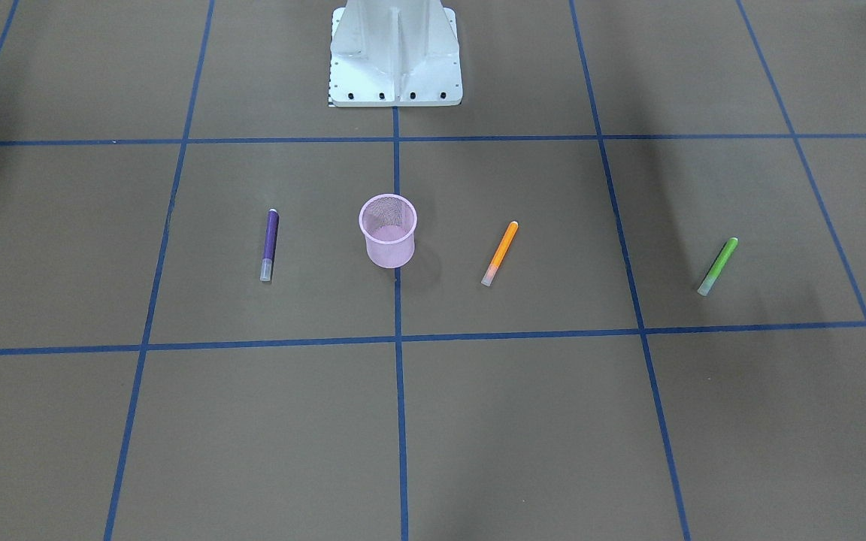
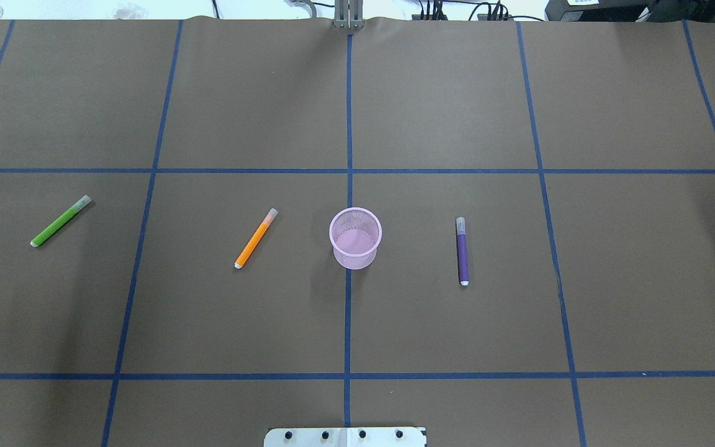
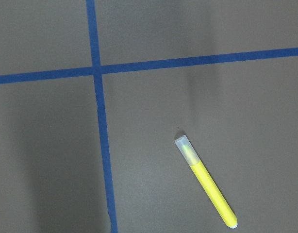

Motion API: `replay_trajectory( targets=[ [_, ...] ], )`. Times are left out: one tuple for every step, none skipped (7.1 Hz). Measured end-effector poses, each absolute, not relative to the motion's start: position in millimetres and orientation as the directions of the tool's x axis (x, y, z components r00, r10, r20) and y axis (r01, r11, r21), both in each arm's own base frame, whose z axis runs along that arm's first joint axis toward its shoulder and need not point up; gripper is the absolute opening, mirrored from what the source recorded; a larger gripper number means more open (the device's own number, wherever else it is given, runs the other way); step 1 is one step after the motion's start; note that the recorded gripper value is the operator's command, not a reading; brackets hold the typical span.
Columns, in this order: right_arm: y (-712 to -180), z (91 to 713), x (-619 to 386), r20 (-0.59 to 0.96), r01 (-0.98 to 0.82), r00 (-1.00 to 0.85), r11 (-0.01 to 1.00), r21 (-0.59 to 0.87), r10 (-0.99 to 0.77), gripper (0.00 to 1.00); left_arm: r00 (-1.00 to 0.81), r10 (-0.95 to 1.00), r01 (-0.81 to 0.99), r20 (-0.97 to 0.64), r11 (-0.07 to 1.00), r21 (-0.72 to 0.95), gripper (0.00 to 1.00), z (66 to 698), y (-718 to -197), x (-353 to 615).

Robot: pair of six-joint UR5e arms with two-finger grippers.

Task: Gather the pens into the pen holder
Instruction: 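Move the right gripper down toward the yellow highlighter, then lower the right gripper and close it on the yellow highlighter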

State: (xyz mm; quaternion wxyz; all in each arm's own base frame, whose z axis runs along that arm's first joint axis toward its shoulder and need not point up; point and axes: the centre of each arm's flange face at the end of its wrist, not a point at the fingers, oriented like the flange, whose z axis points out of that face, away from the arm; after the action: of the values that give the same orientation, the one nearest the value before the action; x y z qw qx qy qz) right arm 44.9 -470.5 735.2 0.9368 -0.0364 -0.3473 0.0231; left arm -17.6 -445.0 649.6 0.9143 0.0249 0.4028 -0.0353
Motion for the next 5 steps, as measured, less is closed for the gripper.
replay_trajectory(
  targets=[
    [-468.1, 744.8, 40.2, 0.65, -0.009, 0.758, 0.997, -0.076, 0.056, 1.0, 0.672, -0.036, 0.081, -0.74, 0.996, 0.025, 1.0, 655.7, -444.0, -16.4],
    [-468.6, 756.1, 29.9, 0.646, 0.017, 0.763, 0.998, -0.066, 0.03, 1.0, 0.67, -0.012, 0.072, -0.742, 0.996, 0.048, 1.0, 660.1, -443.8, -13.0],
    [-471.8, 767.5, 16.1, 0.632, 0.057, 0.775, 0.998, -0.038, -0.02, 1.0, 0.668, 0.01, 0.063, -0.744, 0.996, 0.07, 1.0, 661.8, -444.2, -8.7],
    [-474.6, 777.9, 7.5, 0.618, 0.09, 0.784, 0.996, -0.018, -0.06, 1.0, 0.666, 0.02, 0.059, -0.746, 0.995, 0.08, 1.0, 662.8, -444.0, -6.4],
    [-478.6, 784.5, 0.5, 0.612, 0.126, 0.785, 0.992, -0.003, -0.098, 1.0, 0.665, 0.026, 0.056, -0.746, 0.995, 0.085, 1.0, 663.4, -443.8, -5.5]
  ],
)
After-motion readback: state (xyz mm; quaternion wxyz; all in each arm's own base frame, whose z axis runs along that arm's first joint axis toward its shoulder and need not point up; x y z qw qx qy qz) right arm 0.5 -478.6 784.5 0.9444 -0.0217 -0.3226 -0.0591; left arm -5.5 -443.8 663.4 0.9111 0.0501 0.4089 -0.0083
